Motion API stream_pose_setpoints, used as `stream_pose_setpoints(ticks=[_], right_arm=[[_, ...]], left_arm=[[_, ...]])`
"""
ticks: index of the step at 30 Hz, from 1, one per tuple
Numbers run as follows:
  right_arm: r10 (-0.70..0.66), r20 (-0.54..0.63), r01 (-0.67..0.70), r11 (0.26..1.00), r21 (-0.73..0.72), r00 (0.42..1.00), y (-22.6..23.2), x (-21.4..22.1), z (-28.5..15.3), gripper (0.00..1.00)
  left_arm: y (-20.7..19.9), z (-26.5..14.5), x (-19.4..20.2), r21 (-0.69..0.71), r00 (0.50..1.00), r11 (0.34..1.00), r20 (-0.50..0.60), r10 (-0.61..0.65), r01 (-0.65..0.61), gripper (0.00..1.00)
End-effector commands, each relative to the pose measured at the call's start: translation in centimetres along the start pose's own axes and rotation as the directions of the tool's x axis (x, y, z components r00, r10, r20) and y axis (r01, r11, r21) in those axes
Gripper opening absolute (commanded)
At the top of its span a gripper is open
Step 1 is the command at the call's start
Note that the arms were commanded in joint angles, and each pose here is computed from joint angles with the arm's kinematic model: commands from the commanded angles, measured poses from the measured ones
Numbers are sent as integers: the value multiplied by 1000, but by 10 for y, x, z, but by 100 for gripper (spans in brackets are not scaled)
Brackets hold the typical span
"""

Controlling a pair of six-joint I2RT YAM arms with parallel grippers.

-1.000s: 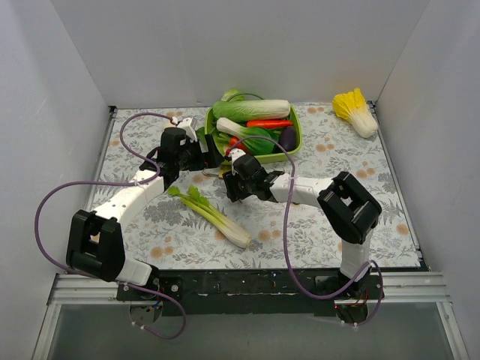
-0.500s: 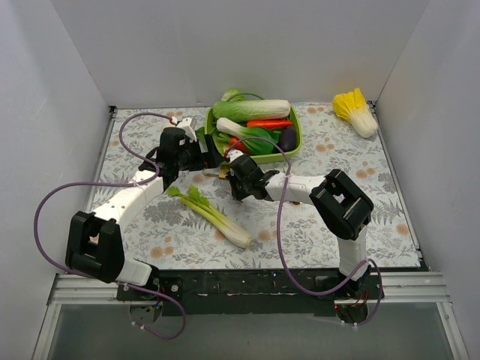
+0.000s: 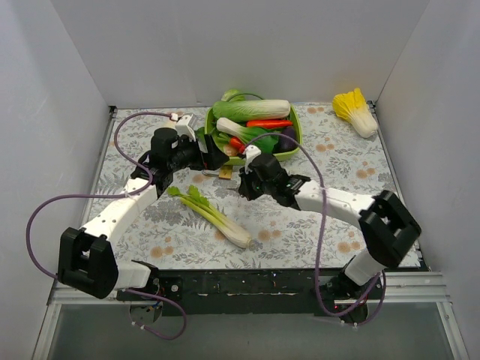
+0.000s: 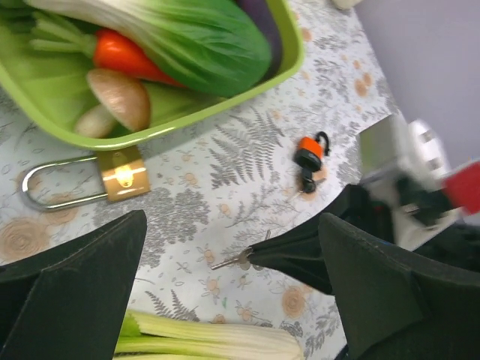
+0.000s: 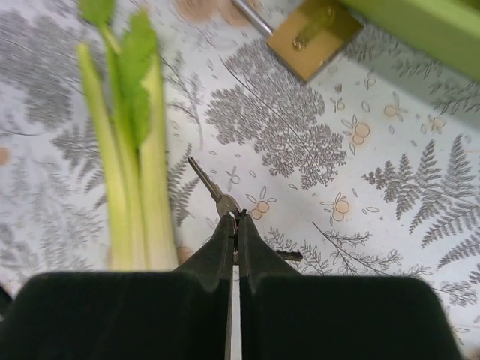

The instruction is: Unlock with the key

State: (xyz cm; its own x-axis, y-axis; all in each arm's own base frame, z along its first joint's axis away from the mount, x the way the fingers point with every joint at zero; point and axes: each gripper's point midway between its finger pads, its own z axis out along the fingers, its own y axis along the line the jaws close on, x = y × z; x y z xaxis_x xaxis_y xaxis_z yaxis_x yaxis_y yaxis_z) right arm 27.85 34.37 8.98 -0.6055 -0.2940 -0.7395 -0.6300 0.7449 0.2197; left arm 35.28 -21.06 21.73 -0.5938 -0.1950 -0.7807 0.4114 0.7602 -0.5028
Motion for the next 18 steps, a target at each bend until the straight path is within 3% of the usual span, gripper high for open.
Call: stream_pose_setpoints(ticks=[1, 7, 14, 18], right_arm=[[-9, 205, 30, 994, -102, 979, 16, -53, -61, 1], [29, 299, 16, 989, -148, 954, 14, -68, -123, 1], [62, 326, 11, 976, -217, 943, 26, -75, -157, 1], [67, 331, 17, 969, -245, 941, 32, -77, -164, 1]], left_arm=[[-55, -22, 1, 293, 996, 953, 1, 88, -84, 98], [-94, -37, 22, 553, 987, 831, -95, 131, -57, 98], [-121, -46, 46, 664, 970, 746, -149, 191, -45, 98], [-131, -46, 57, 688, 961, 725, -173, 215, -38, 91]])
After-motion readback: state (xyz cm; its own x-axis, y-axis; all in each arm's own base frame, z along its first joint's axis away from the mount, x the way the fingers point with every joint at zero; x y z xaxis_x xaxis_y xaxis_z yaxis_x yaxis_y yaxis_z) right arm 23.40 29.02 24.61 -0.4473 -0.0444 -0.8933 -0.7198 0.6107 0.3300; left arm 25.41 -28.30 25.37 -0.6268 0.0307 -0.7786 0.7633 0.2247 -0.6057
